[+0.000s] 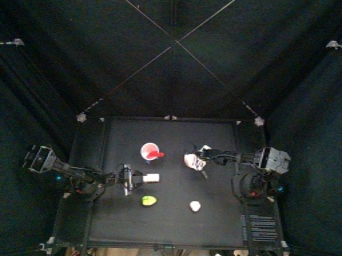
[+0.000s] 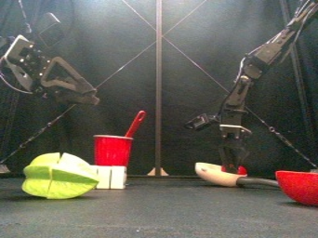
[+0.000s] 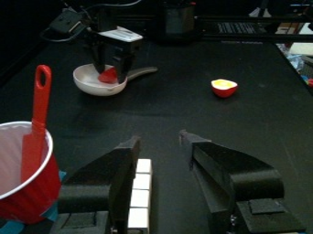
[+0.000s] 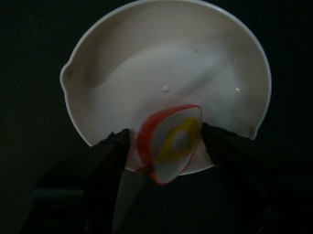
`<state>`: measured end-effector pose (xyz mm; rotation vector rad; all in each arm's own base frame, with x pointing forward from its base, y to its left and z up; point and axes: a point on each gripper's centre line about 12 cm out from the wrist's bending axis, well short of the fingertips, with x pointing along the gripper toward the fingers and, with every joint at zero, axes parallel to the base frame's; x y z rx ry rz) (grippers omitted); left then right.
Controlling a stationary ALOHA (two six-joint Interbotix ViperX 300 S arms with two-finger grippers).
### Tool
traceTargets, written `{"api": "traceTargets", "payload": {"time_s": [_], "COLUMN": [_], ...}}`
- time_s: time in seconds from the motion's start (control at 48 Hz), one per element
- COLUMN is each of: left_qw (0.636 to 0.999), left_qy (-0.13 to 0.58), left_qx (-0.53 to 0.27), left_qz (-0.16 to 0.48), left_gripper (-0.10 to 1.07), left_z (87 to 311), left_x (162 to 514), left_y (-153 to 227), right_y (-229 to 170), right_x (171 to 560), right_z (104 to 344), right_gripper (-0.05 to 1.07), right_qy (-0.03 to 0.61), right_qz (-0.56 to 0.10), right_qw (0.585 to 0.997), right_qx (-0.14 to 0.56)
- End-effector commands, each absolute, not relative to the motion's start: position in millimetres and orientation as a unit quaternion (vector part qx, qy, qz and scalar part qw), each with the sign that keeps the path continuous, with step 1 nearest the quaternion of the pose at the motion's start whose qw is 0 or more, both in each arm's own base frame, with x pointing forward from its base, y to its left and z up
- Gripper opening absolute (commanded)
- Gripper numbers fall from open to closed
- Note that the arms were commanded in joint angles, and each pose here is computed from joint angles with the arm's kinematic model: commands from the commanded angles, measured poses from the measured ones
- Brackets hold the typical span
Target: Grab apple half from pan
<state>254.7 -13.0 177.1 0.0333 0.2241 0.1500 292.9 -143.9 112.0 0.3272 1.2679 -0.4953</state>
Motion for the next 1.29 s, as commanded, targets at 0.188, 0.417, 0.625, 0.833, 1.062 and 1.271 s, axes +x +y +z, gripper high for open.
{"api": "traceTargets", "payload": {"time_s": [0.188, 0.417, 0.625, 0.833, 1.062, 1.271], "left_qw": [0.992, 0.992, 0.992, 0.992, 0.992, 0.992], "left_qy": [0.099, 0.099, 0.099, 0.099, 0.099, 0.098], "left_qx": [0.014, 0.014, 0.014, 0.014, 0.014, 0.013], "left_qz": [0.076, 0.076, 0.076, 0.076, 0.076, 0.076], "left_gripper": [0.8, 0.8, 0.8, 0.8, 0.8, 0.8], "left_z": [184, 185, 185, 185, 185, 185], "left_x": [260, 260, 260, 260, 260, 261], "left_y": [-13, -14, -14, -14, -14, -14], "right_y": [-148, -147, -148, -147, -139, -128], "right_x": [296, 295, 296, 293, 285, 275], "right_z": [117, 117, 126, 154, 182, 199], "right_gripper": [0.89, 0.72, 0.64, 0.63, 0.63, 0.63], "right_qy": [0.572, 0.574, 0.571, 0.543, 0.494, 0.422], "right_qz": [-0.23, -0.23, -0.232, -0.237, -0.239, -0.235], "right_qw": [0.774, 0.772, 0.774, 0.792, 0.821, 0.857], "right_qx": [0.146, 0.147, 0.145, 0.146, 0.16, 0.179]}}
